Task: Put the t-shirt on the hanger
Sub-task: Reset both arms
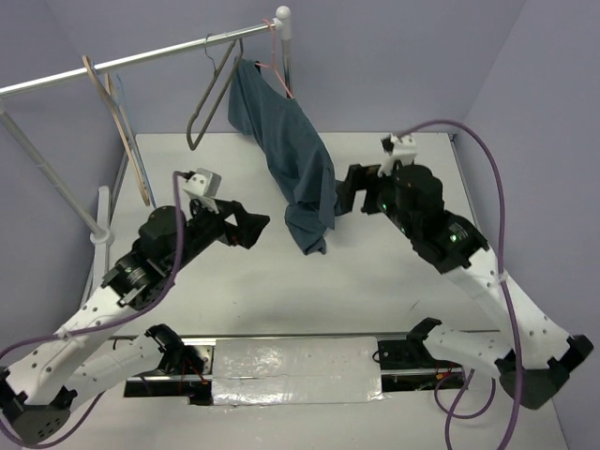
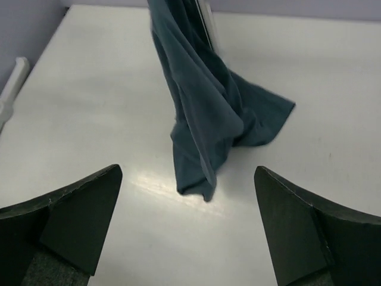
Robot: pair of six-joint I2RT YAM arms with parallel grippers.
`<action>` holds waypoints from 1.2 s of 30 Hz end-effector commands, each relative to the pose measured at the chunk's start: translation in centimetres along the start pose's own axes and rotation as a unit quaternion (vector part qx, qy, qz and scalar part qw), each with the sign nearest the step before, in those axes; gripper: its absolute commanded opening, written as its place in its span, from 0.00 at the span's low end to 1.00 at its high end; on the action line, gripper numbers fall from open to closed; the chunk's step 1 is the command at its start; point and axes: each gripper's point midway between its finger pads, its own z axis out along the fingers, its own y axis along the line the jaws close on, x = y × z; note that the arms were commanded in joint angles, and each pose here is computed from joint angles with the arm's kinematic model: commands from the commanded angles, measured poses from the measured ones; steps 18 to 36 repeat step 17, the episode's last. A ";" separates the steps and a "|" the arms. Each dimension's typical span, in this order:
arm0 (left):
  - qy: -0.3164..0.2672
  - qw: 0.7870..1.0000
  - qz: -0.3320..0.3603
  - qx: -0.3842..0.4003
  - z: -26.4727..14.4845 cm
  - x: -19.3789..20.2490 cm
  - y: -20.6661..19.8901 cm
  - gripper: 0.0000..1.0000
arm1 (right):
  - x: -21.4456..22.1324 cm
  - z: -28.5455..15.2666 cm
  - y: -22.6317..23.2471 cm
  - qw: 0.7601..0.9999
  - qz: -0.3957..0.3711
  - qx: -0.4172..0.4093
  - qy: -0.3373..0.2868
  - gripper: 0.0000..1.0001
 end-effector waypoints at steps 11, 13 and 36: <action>-0.064 0.998 0.014 0.006 1.7 0.2 0.8 0.99 | 5.2 -4.2 -0.5 0.995 0.042 -0.067 -0.053 1.00; -0.068 0.998 0.015 0.007 1.3 0.3 0.9 0.99 | 5.4 -4.3 -0.4 0.995 0.043 -0.072 -0.062 0.99; -0.069 0.997 0.015 0.008 1.1 0.5 0.9 0.99 | 5.6 -4.2 -0.1 0.994 0.042 -0.084 -0.063 1.00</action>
